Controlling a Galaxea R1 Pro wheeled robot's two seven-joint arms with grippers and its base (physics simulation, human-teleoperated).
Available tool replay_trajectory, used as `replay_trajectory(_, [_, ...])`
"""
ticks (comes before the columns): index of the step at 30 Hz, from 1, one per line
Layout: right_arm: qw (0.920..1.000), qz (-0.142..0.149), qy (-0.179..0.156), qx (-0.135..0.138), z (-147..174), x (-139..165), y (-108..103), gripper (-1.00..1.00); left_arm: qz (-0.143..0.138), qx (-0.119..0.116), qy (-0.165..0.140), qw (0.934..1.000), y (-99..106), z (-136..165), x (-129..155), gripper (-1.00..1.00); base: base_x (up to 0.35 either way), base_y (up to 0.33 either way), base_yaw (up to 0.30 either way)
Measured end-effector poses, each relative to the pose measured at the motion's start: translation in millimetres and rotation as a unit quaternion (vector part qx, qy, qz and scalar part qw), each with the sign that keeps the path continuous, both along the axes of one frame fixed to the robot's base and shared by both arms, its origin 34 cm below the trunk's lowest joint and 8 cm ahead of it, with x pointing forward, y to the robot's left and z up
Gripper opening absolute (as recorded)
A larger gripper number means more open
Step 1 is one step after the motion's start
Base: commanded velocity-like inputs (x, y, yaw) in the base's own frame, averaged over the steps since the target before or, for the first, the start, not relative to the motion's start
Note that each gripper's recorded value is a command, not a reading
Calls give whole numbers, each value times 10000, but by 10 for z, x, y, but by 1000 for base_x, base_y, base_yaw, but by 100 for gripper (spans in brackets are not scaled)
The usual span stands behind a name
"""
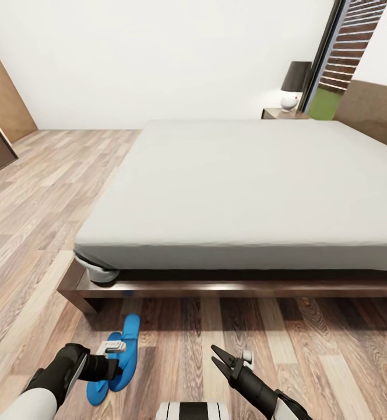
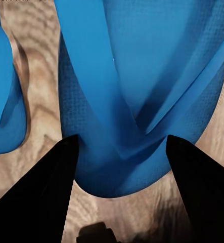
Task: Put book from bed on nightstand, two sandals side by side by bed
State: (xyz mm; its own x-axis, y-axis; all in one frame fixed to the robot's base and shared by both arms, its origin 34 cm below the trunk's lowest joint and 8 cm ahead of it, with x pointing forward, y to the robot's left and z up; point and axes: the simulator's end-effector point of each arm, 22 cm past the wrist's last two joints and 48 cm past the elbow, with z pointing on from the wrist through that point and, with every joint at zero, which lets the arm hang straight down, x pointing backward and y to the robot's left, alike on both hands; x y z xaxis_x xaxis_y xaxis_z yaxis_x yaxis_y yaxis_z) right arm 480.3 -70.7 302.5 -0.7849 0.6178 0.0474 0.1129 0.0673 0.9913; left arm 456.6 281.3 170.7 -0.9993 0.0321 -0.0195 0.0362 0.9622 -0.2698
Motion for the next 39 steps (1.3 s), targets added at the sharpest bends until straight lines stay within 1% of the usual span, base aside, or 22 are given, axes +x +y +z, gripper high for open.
replay_trajectory(5, [10000,-2,99,2,-84,-40,-3,100,-10,3,-3,10000,6,-57,30,-100,0,0,0])
replay_trajectory(13, [9997,-2,261,1,-221,-110,-5,100,-27,10,76,10000,5,-171,-2,-100,0,0,0])
replay_trajectory(19, [9994,-7,340,49,-292,-157,-5,100,-79,7,-74,9999,0,-235,106,-100,0,0,0])
replay_trajectory(24, [9992,-10,375,135,-328,-198,-2,100,-108,13,-62,9999,8,-312,82,-100,0,0,0])
replay_trajectory(35, [9981,-5,592,154,-499,-311,10,100,-139,56,76,9999,71,-489,-48,-100,0,0,0])
replay_trajectory(39, [9976,1,674,153,-563,-354,12,100,-184,50,-16,9998,69,-552,-41,-100,0,0,0])
